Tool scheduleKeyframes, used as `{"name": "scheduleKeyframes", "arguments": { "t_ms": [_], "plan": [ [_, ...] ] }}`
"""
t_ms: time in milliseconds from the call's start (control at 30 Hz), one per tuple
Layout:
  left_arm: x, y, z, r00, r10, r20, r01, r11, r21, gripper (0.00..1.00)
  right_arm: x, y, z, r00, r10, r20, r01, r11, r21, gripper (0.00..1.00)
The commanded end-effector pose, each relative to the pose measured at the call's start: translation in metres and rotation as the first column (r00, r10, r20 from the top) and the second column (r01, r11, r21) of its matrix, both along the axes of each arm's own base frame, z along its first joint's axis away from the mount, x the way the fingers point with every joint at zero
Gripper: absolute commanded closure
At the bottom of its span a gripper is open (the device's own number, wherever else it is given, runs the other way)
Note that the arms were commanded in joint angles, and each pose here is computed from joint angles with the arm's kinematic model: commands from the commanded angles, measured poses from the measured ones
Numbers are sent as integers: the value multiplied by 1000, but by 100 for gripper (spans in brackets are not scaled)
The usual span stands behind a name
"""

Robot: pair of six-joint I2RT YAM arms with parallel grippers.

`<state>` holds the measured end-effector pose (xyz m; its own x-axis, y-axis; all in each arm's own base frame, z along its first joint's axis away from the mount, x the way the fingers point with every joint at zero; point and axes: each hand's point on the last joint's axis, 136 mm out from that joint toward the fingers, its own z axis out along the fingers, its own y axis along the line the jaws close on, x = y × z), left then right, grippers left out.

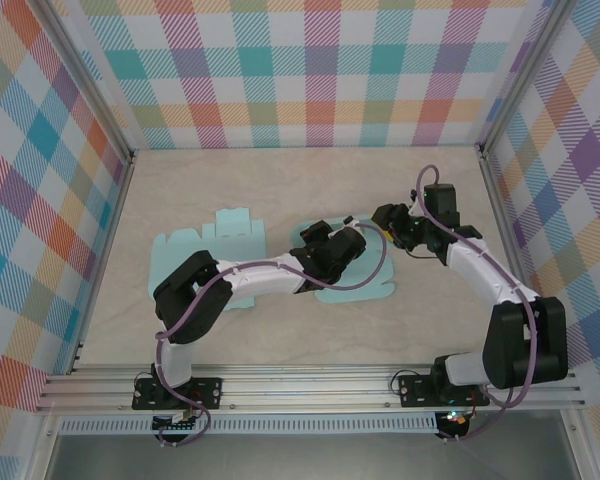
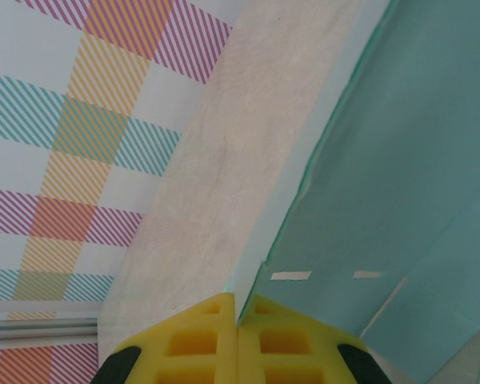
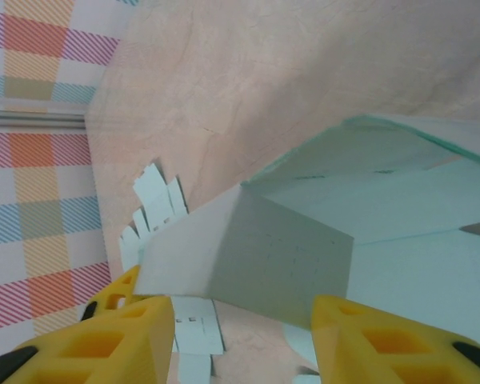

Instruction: Fold the paper box

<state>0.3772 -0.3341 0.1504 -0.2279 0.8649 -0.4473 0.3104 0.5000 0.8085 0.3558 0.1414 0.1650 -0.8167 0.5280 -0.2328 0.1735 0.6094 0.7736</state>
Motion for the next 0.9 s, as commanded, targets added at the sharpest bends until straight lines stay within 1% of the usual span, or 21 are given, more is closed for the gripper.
{"name": "scheduleKeyframes", "arguments": {
  "t_ms": [0, 167, 267, 333, 433, 600, 700, 867],
  "plan": [
    [-4, 0, 22, 998, -6, 62, 7, 1000, -9, 100, -11, -12, 15, 999, -5, 48, 9, 996, -92, 48],
    [-5, 2, 21, 998, -15, 62, 15, 1000, 7, 100, -28, -40, 31, 994, -59, 97, 77, 979, -187, 45],
    [-7, 1, 21, 998, -30, 57, 30, 1000, -4, 100, -39, -61, 22, 991, -111, 78, 126, 966, -227, 46],
    [-8, 1, 20, 998, -36, 52, 36, 999, -16, 100, -44, -70, 10, 989, -139, 54, 147, 966, -211, 48],
    [-8, 2, 18, 998, -39, 43, 40, 999, -31, 100, -45, -66, -8, 990, -131, 45, 136, 981, -137, 57],
    [-5, 4, 15, 999, -30, 38, 30, 999, -18, 100, -42, -53, -37, 995, -96, 15, 97, 994, -56, 72],
    [-4, 4, 15, 999, -24, 38, 25, 999, -24, 100, -40, -51, -52, 995, -100, -10, 100, 993, -56, 74],
    [-4, 4, 14, 999, -22, 36, 23, 999, -28, 100, -27, -46, -70, 995, -94, -25, 92, 993, -81, 73]
  ]
}}
